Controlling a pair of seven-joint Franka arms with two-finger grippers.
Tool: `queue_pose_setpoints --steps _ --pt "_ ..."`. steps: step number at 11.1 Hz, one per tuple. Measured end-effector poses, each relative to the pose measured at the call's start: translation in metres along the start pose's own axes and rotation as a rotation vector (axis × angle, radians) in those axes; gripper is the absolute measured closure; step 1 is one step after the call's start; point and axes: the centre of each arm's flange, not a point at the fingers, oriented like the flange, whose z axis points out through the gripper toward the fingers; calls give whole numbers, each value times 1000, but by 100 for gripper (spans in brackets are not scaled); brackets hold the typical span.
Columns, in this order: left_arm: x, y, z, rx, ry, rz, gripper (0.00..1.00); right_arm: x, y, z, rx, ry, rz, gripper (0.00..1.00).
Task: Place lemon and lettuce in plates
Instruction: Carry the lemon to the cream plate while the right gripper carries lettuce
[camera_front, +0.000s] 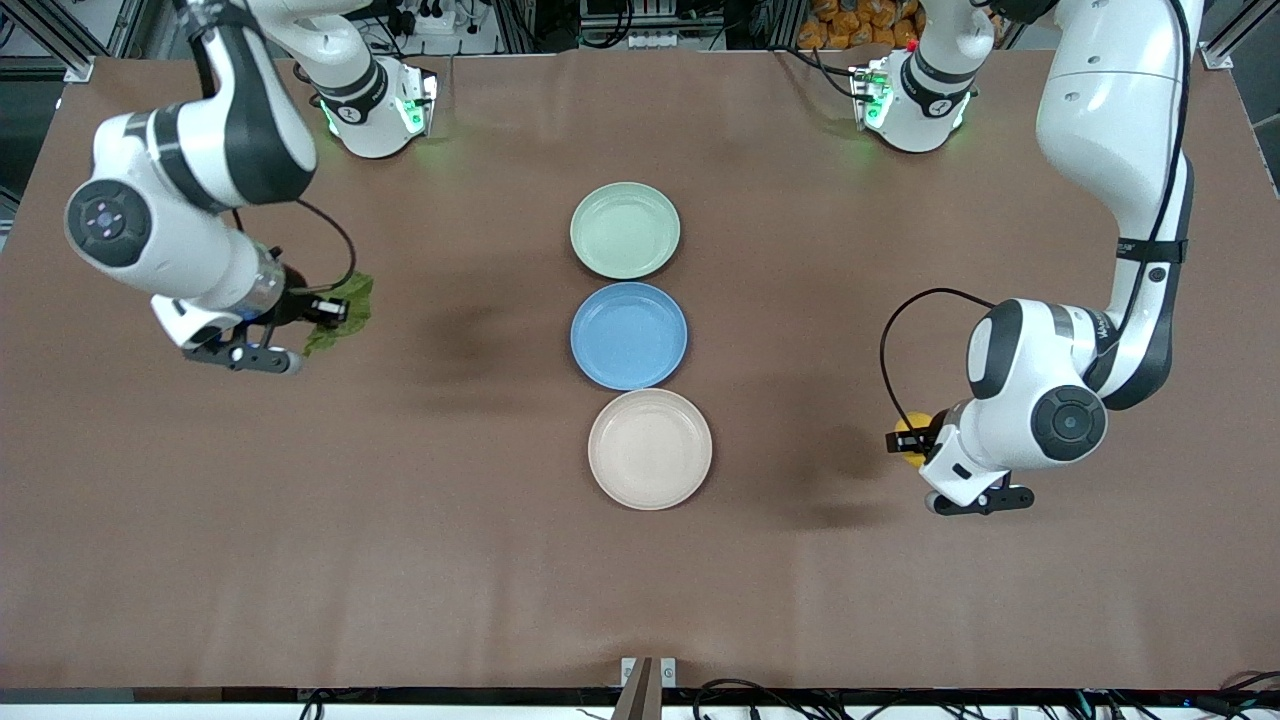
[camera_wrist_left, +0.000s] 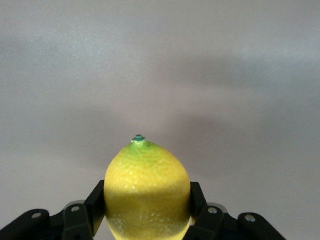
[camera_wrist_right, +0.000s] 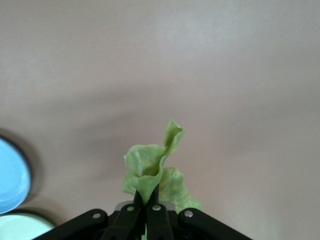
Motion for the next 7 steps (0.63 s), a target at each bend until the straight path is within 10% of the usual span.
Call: queue_pose_setpoints --steps 7 --pt "-9 66 -12 -133 70 -193 31 -164 -223 26 -43 34 63 98"
